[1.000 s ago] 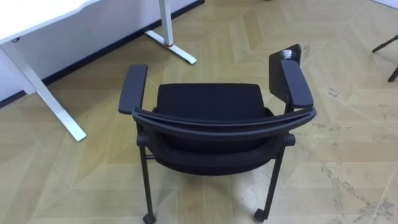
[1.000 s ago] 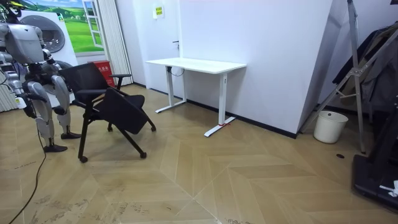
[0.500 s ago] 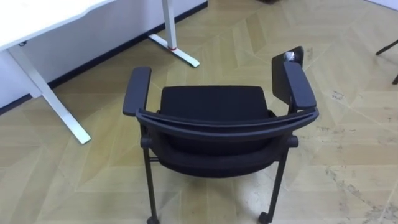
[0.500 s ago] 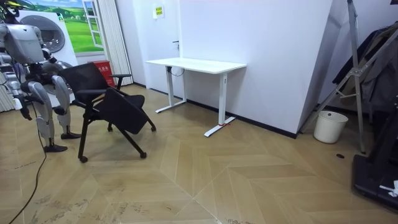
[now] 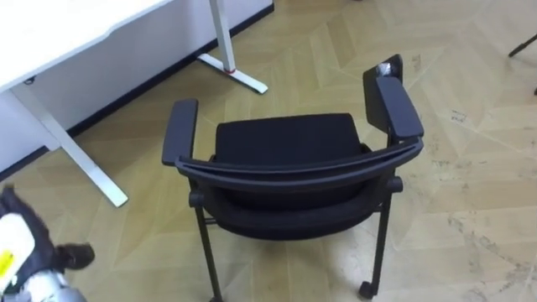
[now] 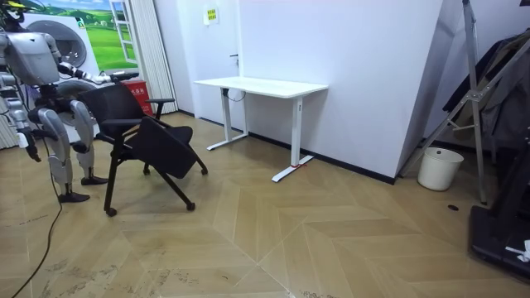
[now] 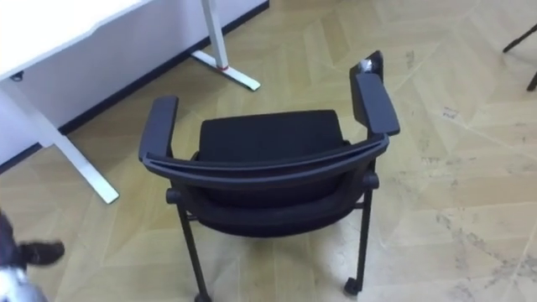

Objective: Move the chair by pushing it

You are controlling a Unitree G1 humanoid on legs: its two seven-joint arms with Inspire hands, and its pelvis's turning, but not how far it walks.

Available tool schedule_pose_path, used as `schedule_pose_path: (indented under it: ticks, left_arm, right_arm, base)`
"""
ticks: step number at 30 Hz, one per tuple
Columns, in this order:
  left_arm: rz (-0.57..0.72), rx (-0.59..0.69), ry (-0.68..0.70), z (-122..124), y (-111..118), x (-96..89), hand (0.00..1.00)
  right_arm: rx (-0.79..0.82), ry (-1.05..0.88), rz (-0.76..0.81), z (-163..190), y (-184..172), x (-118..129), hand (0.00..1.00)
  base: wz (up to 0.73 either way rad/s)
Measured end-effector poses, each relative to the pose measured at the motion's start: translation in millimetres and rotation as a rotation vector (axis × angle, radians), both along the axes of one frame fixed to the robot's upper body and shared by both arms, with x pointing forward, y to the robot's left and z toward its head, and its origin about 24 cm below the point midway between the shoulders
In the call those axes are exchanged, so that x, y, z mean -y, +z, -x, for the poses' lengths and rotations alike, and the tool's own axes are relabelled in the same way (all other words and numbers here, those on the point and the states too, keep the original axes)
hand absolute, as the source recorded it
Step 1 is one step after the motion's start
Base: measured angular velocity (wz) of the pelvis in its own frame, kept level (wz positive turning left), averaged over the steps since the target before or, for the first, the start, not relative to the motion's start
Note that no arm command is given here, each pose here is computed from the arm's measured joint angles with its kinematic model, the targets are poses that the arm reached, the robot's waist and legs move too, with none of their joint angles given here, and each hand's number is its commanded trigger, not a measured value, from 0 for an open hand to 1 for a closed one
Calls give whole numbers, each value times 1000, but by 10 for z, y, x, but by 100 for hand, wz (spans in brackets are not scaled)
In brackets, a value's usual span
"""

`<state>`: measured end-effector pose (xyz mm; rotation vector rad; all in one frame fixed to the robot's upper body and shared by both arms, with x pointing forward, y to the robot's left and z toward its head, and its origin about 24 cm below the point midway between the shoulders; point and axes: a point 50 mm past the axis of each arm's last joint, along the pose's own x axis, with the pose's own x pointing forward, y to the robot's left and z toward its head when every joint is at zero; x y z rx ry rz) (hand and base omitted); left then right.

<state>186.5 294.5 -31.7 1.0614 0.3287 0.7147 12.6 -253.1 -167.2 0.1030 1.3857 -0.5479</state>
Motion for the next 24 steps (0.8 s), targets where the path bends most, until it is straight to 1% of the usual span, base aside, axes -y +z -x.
schedule_pose_path:
  ticks: [2,4,5,7,9,11,15,19,22,24]
  left_arm:
    - [-45,16,-44,-60,72,24,0]
    - [-62,39,-74,-114,137,72,0]
    - [-81,46,-106,-153,170,124,0]
    - [-142,27,-170,-198,197,194,0]
    - [-207,-3,-255,-257,217,321,0]
    - [-244,-21,-308,-291,225,402,0]
    - [-329,-66,-366,-332,263,467,0]
    - [-351,-43,-414,-383,336,585,0]
    - [-347,-60,-457,-406,344,670,0]
    - [-343,-85,-468,-409,328,694,0]
  right_arm:
    - [-6,-7,-3,15,-3,-5,0]
    - [-4,-10,-4,19,-2,-5,0]
    - [-1,-9,-5,14,-2,-5,0]
    - [3,-8,-11,11,-2,-7,0]
    - [15,-4,-11,-16,1,-5,0]
    - [15,-4,-11,-14,2,-2,0]
    - [24,-2,-27,-29,1,-3,0]
    - [19,-17,-32,-12,-3,-9,0]
    - [15,0,-45,-20,-8,-26,0]
    - [21,5,-43,-49,-4,-13,0]
  base:
    - [-4]
    - [-11]
    - [-7]
    - [-9]
    - [-11]
    - [-16]
    - [-15]
    - [-6]
    - [-6]
    - [-8]
